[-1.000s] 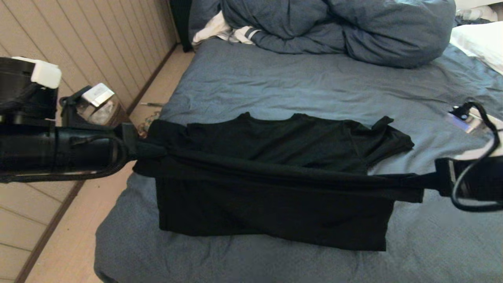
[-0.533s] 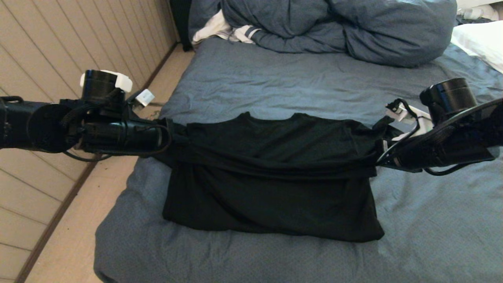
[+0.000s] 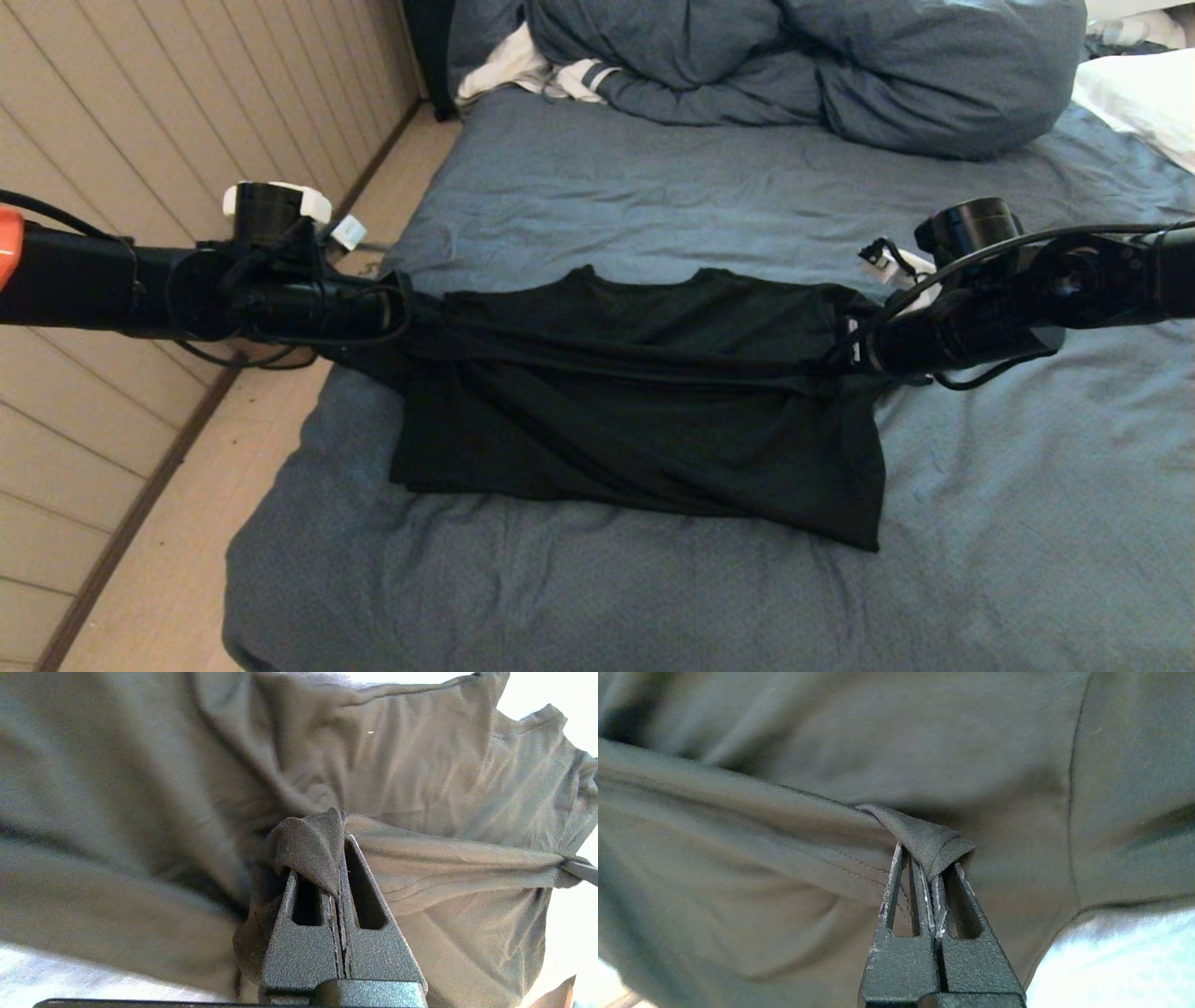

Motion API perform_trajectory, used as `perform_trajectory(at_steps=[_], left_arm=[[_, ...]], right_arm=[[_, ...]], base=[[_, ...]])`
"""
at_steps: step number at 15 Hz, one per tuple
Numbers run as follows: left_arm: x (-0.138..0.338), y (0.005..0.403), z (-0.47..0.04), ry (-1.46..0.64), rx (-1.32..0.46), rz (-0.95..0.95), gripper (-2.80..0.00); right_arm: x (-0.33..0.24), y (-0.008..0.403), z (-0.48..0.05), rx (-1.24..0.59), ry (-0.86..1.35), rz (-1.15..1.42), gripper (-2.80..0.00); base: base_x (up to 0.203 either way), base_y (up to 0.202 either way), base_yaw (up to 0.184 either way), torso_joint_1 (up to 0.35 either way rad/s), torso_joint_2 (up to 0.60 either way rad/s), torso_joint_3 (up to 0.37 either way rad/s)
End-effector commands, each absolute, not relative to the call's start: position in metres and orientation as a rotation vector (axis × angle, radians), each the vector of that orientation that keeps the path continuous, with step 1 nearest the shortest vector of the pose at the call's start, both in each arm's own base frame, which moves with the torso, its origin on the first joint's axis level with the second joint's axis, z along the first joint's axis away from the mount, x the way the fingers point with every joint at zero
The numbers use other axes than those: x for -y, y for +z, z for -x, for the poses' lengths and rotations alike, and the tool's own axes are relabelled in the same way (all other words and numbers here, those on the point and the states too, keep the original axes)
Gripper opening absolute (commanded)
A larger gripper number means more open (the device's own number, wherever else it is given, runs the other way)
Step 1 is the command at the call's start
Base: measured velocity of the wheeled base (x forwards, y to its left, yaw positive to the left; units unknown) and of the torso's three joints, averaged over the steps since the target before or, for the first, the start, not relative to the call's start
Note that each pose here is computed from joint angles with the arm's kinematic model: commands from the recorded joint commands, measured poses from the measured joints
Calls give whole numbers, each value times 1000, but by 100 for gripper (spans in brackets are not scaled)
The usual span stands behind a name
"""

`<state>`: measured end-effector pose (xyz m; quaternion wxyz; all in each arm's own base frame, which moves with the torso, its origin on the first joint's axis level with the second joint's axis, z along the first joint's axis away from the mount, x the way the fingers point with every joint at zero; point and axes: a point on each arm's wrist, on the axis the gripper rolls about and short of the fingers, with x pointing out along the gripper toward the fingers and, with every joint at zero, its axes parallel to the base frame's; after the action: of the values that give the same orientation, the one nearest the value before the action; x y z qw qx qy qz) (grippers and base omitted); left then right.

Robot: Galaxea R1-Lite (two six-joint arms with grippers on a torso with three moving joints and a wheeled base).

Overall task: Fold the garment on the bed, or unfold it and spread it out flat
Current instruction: Fold the black T-shirt

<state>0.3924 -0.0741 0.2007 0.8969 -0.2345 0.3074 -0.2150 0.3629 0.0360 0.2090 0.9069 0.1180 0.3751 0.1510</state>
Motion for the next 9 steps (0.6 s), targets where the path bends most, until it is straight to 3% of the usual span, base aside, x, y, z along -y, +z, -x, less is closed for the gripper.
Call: perform_trajectory(at_steps=[1,3,4,9], left_arm=[[74,192,-397,-441,-657,493,-280],[75,183,-397,-438,-690,496,-280],[76,181,-395,-446,-703,495,0],[81,196,-369,-510,-698,488,0]], right_arm=[[-34,199,-371,-799,303,-251,-280],[-34,198,-371,-801,302,-252,-280],[-33,199,-370,-801,301,-252,0],[-33,204,-365,-791,305,-249,0]], base=[[0,0,0,0,0,0],[0,0,0,0,0,0],[0,0,0,0,0,0],[0,0,0,0,0,0]])
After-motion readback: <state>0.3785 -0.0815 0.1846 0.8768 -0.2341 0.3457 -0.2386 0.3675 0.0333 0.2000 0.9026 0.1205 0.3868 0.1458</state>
